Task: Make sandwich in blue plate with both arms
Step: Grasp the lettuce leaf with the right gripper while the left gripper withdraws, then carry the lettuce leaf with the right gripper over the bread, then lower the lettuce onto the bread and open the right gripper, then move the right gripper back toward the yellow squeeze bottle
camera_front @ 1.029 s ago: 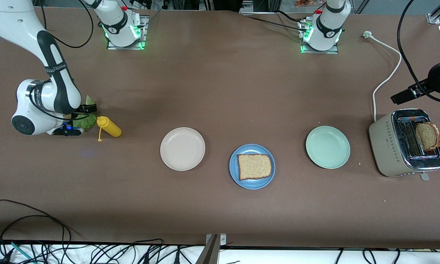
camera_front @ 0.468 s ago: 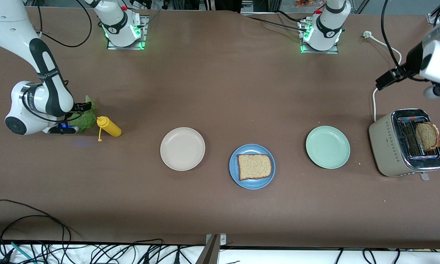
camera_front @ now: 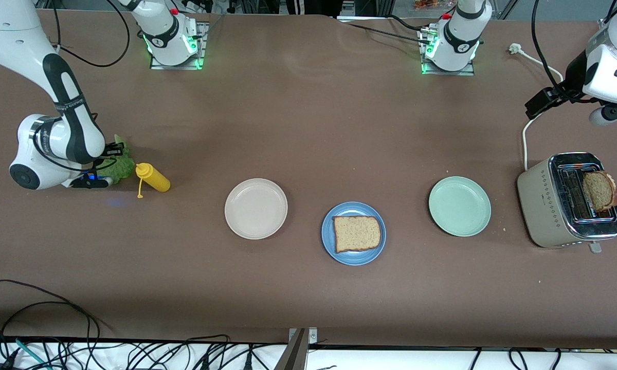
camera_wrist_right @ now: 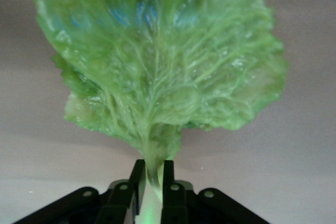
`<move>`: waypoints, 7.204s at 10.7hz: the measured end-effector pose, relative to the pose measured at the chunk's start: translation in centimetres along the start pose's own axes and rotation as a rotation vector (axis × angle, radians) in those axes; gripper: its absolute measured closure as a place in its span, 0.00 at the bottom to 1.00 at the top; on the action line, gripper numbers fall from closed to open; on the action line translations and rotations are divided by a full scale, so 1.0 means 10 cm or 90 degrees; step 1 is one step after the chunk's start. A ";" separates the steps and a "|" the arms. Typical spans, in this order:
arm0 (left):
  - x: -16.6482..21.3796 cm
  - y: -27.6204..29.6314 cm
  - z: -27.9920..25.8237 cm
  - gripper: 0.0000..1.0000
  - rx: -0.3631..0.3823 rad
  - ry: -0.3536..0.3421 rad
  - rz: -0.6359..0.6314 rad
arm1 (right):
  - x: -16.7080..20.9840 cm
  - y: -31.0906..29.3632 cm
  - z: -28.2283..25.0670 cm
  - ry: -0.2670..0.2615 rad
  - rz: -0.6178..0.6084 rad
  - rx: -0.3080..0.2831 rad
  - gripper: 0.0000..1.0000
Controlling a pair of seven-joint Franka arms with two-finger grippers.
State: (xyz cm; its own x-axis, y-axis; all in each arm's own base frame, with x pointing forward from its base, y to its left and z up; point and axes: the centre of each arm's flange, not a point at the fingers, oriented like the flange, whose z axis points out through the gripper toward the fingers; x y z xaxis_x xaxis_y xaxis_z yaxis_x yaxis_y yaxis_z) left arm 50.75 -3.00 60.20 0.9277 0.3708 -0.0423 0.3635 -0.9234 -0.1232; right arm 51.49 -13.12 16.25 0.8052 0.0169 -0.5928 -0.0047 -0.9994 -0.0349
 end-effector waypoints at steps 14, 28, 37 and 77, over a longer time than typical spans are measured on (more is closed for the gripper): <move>0.55 -0.19 -0.16 0.00 -0.086 0.037 0.086 | -0.49 -1.22 -2.68 0.041 -0.123 -0.030 0.96; 0.47 0.01 -0.20 0.00 -0.084 0.033 0.112 | -0.46 -6.53 -1.33 0.462 -0.483 -0.123 0.96; 0.47 -0.05 -0.17 0.00 -0.079 0.019 0.106 | 0.02 -6.89 -0.56 0.627 -0.720 -0.207 0.96; 0.59 -0.35 -0.13 0.00 -0.080 0.015 0.068 | -0.47 -5.21 -2.95 0.443 -0.507 -0.170 0.00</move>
State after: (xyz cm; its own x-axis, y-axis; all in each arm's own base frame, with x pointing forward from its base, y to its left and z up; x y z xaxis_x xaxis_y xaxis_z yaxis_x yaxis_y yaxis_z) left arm 55.09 2.34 61.72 0.9630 0.2683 -0.0247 0.2685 -0.9633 0.0061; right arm 65.47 37.98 44.59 0.6798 0.7252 0.1099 0.7281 -0.6853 0.0185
